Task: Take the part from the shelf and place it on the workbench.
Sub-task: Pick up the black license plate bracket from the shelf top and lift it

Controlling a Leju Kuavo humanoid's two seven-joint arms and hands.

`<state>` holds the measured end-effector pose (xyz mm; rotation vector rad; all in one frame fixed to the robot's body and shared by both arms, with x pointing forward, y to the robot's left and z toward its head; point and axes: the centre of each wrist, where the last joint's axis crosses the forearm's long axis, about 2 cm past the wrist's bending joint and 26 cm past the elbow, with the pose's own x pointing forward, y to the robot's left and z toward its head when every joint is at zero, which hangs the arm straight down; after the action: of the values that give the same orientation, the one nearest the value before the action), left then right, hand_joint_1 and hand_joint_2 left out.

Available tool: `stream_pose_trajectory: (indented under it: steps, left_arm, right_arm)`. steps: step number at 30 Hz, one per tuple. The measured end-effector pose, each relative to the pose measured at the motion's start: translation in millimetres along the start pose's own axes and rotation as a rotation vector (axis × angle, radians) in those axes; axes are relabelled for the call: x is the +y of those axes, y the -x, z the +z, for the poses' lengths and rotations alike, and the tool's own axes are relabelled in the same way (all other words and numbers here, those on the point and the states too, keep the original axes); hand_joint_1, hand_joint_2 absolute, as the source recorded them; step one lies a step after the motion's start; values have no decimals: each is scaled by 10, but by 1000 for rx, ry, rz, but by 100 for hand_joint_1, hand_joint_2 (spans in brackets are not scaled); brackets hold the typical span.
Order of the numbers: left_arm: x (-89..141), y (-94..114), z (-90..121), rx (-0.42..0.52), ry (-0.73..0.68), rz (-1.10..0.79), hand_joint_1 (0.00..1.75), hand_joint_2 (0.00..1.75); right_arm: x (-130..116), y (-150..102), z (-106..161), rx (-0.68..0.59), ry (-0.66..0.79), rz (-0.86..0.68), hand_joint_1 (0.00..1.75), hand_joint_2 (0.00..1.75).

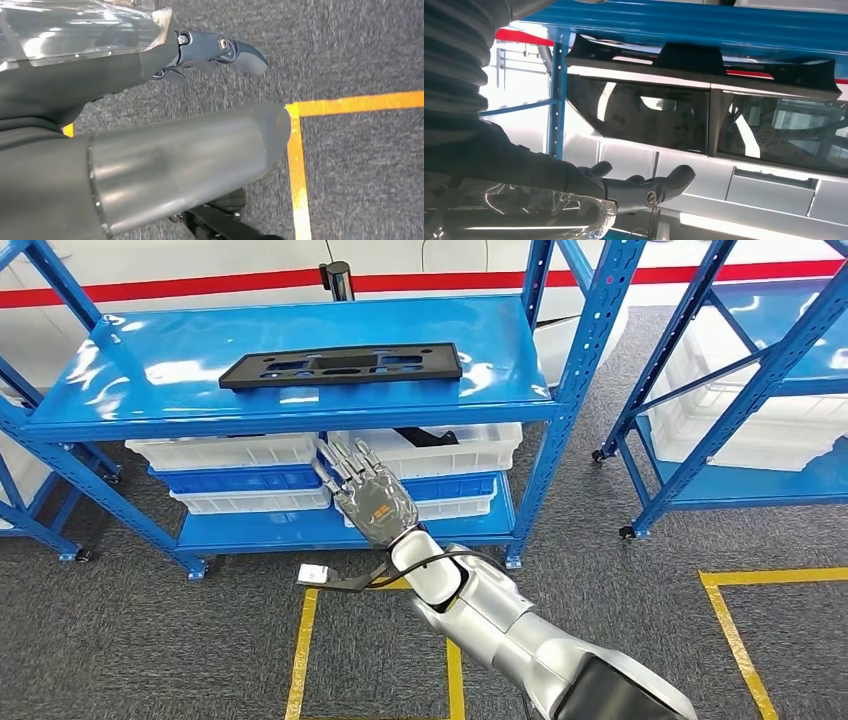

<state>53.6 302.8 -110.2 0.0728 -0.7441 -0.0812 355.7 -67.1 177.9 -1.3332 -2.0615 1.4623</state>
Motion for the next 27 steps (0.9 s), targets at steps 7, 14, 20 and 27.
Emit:
stream_pose_trajectory:
  steps: [7, 14, 20, 27]
  left_arm:
    - [-9, -5, -3, 33, -10, 46, 0, 0]
    - [-32, 9, 9, 47, -28, 114, 0, 0]
    - [-27, 19, 15, -24, -41, 147, 0, 0]
    - [-19, 21, 16, 14, -48, 154, 0, 0]
  right_arm:
    - [-20, -23, -25, 13, 6, -4, 0, 175]
    - [-2, 15, -1, 38, 2, 6, 0, 175]
    - [21, 36, 30, 39, -6, 11, 0, 175]
    - [3, 23, 5, 35, 1, 7, 0, 175]
